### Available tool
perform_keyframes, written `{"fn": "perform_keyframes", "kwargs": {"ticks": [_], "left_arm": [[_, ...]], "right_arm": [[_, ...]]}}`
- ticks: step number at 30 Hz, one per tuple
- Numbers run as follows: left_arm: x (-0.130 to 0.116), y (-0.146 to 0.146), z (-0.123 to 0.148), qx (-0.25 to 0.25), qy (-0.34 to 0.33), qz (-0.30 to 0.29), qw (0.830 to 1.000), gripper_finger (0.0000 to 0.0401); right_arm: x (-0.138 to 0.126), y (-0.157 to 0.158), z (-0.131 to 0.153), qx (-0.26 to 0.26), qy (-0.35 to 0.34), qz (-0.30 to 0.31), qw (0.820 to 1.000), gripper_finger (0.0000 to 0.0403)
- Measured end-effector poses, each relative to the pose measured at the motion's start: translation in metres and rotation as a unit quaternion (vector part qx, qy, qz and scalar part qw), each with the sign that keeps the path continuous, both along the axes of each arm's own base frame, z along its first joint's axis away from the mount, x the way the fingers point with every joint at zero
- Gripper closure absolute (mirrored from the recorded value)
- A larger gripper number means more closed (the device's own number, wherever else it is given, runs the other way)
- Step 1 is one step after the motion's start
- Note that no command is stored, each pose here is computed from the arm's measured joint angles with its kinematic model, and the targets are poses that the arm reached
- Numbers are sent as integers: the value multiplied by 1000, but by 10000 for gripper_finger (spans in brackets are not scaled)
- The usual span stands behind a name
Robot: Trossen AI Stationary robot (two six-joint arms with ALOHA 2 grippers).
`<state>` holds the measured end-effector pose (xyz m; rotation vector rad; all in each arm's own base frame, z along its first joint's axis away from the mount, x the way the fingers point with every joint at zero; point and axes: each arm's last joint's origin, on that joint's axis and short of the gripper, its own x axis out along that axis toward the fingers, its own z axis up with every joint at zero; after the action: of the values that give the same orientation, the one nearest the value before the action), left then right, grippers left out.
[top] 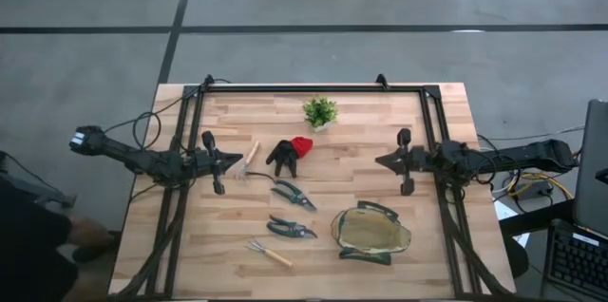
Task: Pick & Place Garden tools in Gardening bag
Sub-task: Put the top shear scissors into the gardening bag
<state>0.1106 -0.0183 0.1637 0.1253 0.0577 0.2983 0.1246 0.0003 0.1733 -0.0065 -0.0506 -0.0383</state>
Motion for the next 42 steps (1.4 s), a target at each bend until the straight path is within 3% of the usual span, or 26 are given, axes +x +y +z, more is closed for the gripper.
{"fn": "perform_keyframes", "kwargs": {"ticks": [6,15,19,30,35,42], "left_arm": [[0,0,0,0,0,0,1000,389],[0,0,0,0,0,0,1000,389],[0,0,0,0,0,0,1000,389],[0,0,0,0,0,0,1000,389],[0,0,0,0,0,0,1000,389],[0,0,0,0,0,0,1000,389]], "right_arm": [[-1,0,10,94,-53,10,994,394],[-2,-1,21,57,-111,-5,992,394],[1,-3,16,77,-94,-40,992,394],[15,-3,6,102,-65,-41,992,394],[20,-3,-2,140,-35,-41,989,394],[26,-3,-3,115,-14,-45,992,394]]}}
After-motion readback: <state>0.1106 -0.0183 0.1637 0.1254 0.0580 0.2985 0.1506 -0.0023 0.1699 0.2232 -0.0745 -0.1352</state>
